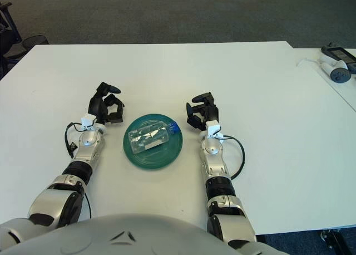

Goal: Put the bottle into the plate.

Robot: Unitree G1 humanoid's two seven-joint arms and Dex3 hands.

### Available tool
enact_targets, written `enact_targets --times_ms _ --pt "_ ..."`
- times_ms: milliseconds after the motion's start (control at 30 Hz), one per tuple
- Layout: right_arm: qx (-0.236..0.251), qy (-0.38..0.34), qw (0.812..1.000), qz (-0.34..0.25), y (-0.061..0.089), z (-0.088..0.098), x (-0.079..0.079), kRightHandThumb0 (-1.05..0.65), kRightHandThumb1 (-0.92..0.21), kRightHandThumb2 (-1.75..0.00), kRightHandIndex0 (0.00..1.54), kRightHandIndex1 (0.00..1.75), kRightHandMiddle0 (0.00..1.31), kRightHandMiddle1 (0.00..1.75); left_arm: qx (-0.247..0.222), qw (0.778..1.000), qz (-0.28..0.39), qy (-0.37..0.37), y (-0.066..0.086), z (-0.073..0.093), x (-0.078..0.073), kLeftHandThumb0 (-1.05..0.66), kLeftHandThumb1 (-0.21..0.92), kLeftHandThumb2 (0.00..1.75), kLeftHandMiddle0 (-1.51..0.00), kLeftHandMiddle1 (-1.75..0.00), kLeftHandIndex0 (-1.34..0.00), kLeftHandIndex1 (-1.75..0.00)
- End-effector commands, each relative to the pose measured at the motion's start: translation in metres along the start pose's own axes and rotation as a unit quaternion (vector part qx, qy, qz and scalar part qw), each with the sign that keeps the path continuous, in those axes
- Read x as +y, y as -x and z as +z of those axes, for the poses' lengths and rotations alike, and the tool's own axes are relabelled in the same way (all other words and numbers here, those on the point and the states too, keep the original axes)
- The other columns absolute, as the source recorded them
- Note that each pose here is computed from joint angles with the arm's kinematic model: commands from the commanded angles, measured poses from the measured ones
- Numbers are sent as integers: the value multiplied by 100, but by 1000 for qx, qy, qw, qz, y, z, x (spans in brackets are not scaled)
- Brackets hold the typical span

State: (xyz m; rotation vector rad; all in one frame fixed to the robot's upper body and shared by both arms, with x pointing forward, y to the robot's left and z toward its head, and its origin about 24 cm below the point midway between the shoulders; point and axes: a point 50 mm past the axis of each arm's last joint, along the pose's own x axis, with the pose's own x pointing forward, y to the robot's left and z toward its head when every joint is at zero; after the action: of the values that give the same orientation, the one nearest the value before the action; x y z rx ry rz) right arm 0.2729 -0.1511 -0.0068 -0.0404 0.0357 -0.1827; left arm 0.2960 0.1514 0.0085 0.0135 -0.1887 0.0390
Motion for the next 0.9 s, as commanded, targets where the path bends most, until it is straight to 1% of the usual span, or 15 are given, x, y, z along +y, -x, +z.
enact_targets --times_ms 0,300,500,567,867 --pt "145 16 989 -19 35 -53 -11 -1 -65 -79 52 145 31 166 3 1000 9 -2 2 -3 1 0 13 151 -78 -165 -53 -175" --pt "140 21 990 -28 35 -53 -13 -1 -62 -81 54 147 32 162 10 1000 9 11 7 -9 -4 0 10 155 -79 -167 -55 -175" --pt "135 16 990 -36 35 -52 -14 -1 -62 -82 55 148 32 161 10 1000 10 16 8 -11 -6 0 5 161 -82 -169 -59 -175" --pt "133 13 990 -39 35 -52 -14 -1 -59 -86 55 149 33 162 10 1000 9 21 9 -12 -6 0 4 162 -83 -170 -60 -175" --pt "120 1 991 -54 36 -50 -13 0 -54 -93 57 155 36 159 10 999 11 33 11 -13 -9 0 0 166 -86 -168 -63 -175"
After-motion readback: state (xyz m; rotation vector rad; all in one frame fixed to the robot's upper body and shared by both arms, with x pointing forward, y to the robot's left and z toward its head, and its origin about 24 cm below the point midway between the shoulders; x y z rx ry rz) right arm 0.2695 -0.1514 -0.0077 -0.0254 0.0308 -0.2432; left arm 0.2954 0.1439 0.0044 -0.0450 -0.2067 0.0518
